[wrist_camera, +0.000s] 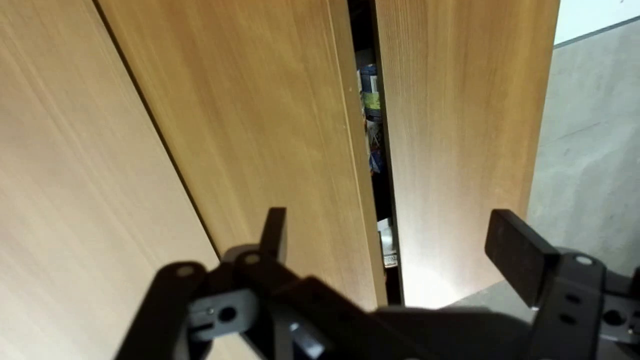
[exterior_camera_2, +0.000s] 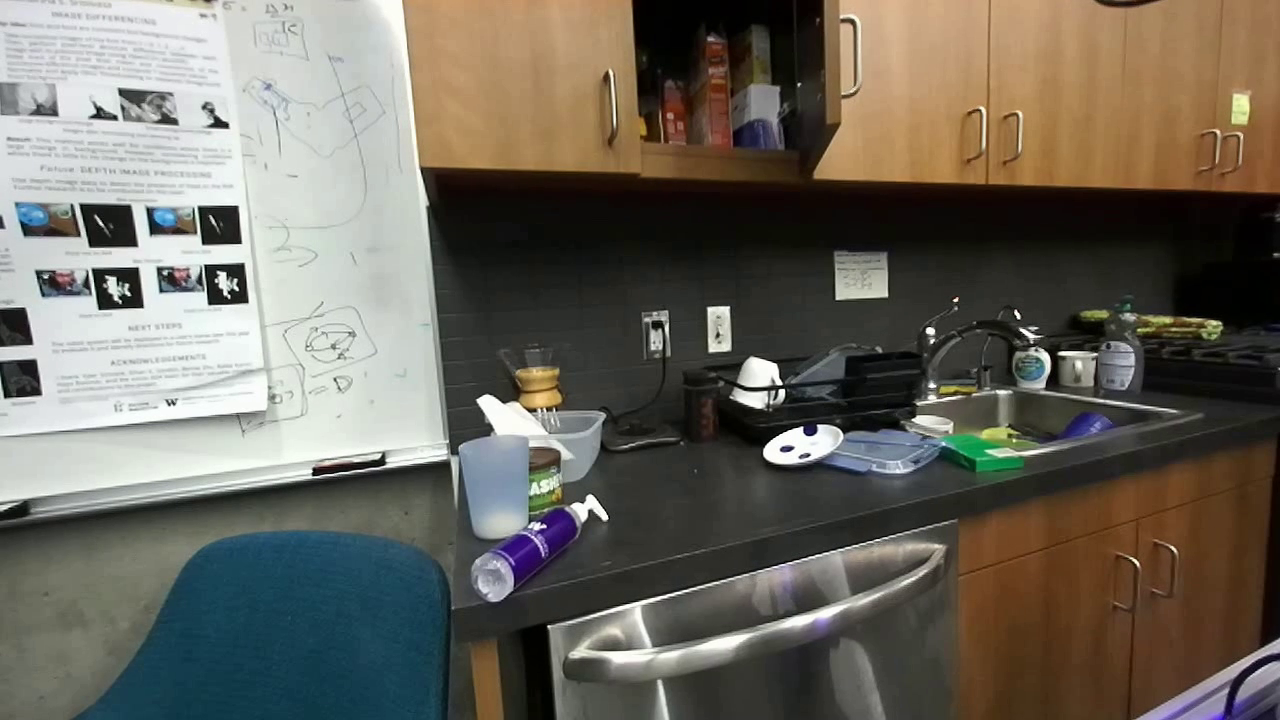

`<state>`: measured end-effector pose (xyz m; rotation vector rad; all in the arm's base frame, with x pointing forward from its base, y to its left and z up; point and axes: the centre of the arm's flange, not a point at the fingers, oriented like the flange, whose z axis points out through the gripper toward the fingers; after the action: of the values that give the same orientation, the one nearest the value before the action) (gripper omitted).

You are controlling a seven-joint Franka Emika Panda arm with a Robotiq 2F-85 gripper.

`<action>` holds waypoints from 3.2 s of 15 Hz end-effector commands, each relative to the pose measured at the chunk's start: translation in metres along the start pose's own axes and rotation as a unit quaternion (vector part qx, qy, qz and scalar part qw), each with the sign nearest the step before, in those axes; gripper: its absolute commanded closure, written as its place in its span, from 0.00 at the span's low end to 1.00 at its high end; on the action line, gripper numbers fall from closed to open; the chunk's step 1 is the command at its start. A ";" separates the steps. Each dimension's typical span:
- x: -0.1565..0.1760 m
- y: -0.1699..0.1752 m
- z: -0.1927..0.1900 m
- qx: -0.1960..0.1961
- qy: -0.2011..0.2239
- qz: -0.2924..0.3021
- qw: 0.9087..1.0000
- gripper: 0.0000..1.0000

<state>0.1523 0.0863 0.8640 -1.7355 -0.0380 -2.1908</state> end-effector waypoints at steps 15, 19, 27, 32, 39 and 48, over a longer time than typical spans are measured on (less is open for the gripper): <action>-0.049 -0.151 0.006 0.077 0.060 -0.252 0.963 0.40; -0.056 -0.172 0.020 0.089 0.054 -0.271 0.957 0.71; -0.068 -0.175 0.070 0.001 0.029 -0.294 0.955 1.00; -0.074 -0.179 0.088 -0.036 0.023 -0.308 0.950 1.00; -0.080 -0.189 0.102 -0.054 0.006 -0.332 0.942 1.00; -0.082 -0.151 0.144 -0.116 -0.043 -0.350 0.929 1.00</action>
<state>0.2377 0.2905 0.8427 -2.1197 -0.5473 -2.6778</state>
